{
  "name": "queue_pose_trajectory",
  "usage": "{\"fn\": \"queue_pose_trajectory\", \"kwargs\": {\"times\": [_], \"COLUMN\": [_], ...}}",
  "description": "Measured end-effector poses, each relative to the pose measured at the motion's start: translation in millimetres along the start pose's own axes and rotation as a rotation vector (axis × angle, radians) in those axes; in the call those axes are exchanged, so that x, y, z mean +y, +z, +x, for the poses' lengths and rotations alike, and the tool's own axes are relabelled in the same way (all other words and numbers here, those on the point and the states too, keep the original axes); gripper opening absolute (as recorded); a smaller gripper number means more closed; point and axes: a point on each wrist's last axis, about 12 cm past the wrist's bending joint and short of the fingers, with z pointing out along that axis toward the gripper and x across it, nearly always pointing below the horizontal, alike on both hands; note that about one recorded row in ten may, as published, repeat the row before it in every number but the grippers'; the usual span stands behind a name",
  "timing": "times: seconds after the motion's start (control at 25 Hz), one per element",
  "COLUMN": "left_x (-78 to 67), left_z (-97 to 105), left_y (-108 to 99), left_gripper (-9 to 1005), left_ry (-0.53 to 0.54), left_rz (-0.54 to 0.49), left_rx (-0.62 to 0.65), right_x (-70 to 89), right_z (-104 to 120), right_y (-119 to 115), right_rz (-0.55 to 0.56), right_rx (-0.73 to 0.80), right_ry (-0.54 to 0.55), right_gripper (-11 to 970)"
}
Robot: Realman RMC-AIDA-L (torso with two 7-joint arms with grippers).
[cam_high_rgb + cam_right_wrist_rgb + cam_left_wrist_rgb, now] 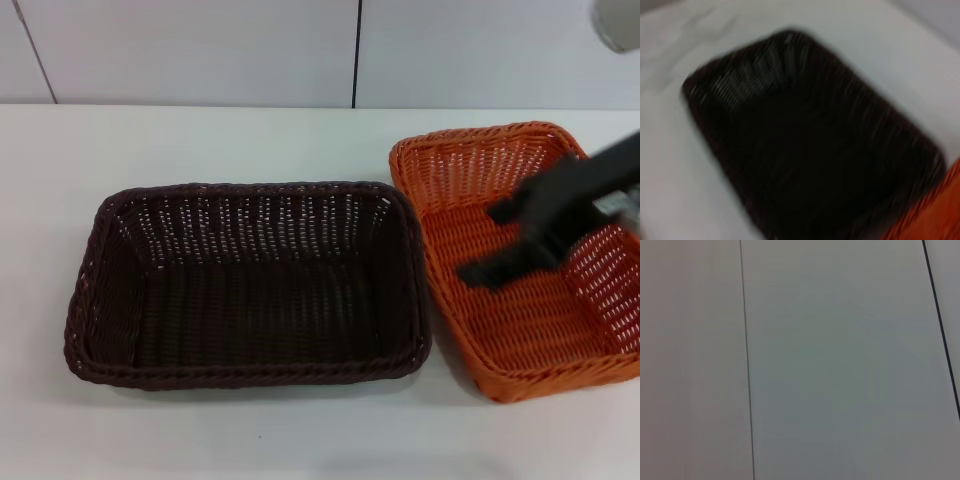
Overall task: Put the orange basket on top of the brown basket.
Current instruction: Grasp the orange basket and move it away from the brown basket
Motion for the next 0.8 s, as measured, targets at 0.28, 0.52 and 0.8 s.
{"fn": "queue_pose_trajectory", "kwargs": {"times": [0.28, 0.52, 0.8], "left_x": [-2.7, -2.9, -0.6], "left_z": [4.2, 3.8, 6.2], "left_y": [5.1, 5.9, 5.3], "left_gripper": [756, 755, 755], "left_ry": [-0.005, -0.009, -0.003], "left_rz": [0.000, -0.005, -0.010], "left_rx": [0.040, 0.038, 0.056], "right_x": [2.9, 1.2, -1.4], "right_z": [27.5, 31.9, 38.0], "right_y": [-4.1, 5.4, 26.9], "right_rz": [-0.074, -0.103, -0.093], "right_rx": [0.191, 0.255, 0.364], "right_ry": [-0.079, -0.077, -0.069], "right_gripper": [767, 765, 763]}}
